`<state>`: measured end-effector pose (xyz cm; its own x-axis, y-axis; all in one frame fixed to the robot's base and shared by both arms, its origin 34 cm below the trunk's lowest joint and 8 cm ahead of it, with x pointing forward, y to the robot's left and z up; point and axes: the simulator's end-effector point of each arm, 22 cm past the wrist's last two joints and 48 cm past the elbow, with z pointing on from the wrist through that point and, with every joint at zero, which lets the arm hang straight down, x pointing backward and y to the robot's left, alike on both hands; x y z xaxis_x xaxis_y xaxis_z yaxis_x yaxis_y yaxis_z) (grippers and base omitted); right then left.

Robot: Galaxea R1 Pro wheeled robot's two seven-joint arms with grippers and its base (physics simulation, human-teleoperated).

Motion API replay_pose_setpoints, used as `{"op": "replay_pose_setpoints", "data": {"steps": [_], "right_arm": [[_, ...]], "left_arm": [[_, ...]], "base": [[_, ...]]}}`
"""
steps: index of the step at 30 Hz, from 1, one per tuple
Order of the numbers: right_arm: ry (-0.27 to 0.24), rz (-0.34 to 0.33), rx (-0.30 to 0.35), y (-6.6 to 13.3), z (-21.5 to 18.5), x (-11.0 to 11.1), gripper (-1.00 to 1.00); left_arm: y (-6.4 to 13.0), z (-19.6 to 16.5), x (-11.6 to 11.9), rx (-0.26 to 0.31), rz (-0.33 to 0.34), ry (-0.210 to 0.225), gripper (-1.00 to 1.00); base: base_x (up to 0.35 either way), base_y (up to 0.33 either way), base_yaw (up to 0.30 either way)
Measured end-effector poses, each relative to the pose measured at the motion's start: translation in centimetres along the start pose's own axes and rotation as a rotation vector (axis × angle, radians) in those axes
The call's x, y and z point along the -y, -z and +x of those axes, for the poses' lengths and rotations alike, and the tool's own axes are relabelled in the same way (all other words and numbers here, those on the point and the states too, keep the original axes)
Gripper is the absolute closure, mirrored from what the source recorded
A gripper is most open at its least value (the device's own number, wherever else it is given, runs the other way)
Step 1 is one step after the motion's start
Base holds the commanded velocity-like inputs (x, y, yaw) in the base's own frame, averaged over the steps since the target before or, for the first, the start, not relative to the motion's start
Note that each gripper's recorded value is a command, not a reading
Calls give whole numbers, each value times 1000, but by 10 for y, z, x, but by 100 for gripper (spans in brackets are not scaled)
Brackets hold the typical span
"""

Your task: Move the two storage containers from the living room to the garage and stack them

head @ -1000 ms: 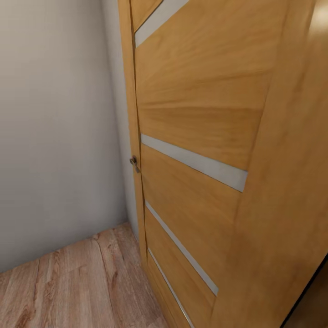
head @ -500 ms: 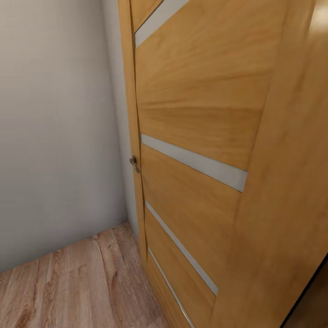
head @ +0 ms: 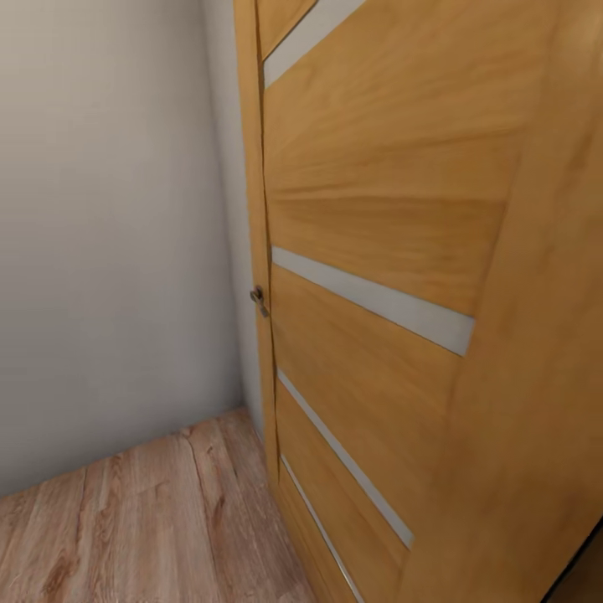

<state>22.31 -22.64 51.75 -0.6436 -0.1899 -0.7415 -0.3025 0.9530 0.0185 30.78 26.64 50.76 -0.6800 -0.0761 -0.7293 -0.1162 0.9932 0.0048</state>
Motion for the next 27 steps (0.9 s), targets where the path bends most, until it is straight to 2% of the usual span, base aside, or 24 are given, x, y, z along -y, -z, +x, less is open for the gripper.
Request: {"op": "replay_pose_setpoints", "data": {"steps": [5, 11, 18, 27], "right_arm": [[0, 0, -1, 0, 0, 0, -100], [0, 0, -1, 0, 0, 0, -100], [0, 1, -1, 0, 0, 0, -100], [0, 0, -2, 0, 0, 0, -100]], "left_arm": [[1, 10, 7, -44, 7, 5, -100], [1, 13, 9, -56, 9, 5, -100], [-3, 6, 8, -39, 9, 0, -100], [-7, -2, 8, -18, 5, 7, -100]], "base": [[0, 0, 246], [0, 0, 171], [0, 0, 63], [0, 0, 267]]}}
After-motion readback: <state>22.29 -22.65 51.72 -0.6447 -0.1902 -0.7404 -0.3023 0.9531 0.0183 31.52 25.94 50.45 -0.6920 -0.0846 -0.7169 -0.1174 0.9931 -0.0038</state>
